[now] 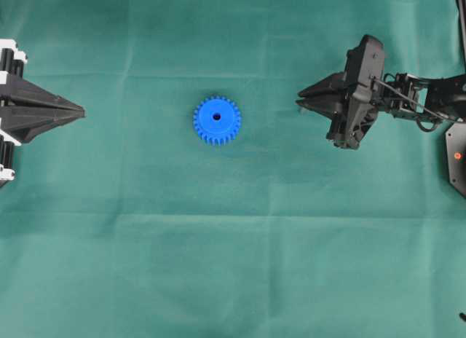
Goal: Insert the shaft placed at a random location into the center hole of the medium gear at another random location.
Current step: 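Lower the right gripper and close it on the silver shaft, then carry the held shaft left over the blue gear's center hole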
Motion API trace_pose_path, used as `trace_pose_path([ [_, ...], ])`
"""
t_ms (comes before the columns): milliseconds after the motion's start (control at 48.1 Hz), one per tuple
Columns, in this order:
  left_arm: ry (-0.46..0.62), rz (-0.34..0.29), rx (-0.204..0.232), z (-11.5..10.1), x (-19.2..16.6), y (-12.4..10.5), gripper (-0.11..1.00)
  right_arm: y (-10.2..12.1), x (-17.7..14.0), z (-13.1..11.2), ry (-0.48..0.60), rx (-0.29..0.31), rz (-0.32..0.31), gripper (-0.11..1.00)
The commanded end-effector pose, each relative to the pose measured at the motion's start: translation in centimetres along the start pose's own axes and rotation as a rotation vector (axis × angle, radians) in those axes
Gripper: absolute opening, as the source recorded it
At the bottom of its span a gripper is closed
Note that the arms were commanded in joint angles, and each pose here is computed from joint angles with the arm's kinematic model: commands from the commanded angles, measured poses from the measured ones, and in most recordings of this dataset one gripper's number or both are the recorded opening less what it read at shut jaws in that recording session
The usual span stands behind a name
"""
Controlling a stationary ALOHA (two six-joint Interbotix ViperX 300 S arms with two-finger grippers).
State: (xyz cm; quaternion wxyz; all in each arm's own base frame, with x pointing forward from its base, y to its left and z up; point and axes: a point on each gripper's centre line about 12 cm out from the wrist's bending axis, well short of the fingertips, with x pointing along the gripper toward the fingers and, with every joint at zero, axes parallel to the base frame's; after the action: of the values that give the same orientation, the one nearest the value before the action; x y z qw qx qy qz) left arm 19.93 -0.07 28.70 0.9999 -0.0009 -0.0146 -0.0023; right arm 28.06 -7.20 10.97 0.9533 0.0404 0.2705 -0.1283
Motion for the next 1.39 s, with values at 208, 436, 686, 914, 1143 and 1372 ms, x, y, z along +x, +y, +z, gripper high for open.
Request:
trace_pose_path([
  [208,-0.026,-0.002,0.003,1.0,0.2,0.0,0.0,0.0,-2.1,5.1,-0.046,0.002,0.004,0.11],
  [436,-0.025,-0.002,0.003,1.0,0.2,0.0,0.0,0.2,-3.4,6.5,-0.063,0.001,0.011,0.11],
  [686,-0.023,-0.002,0.003,0.9,0.2,0.0,0.0,0.4,-3.2,6.4,-0.057,0.0,0.017,0.11],
  [914,-0.02,-0.001,0.003,0.9,0.3,0.0,0.0,0.6,-2.5,7.0,-0.07,-0.004,0.024,0.11],
  [1143,-0.021,-0.001,0.003,0.9,0.3,0.0,0.0,2.0,-0.2,8.8,-0.088,-0.022,0.056,0.11],
  [1372,-0.02,-0.002,0.001,0.9,0.3,0.0,0.0,3.7,3.2,11.4,-0.107,-0.049,0.088,0.11],
])
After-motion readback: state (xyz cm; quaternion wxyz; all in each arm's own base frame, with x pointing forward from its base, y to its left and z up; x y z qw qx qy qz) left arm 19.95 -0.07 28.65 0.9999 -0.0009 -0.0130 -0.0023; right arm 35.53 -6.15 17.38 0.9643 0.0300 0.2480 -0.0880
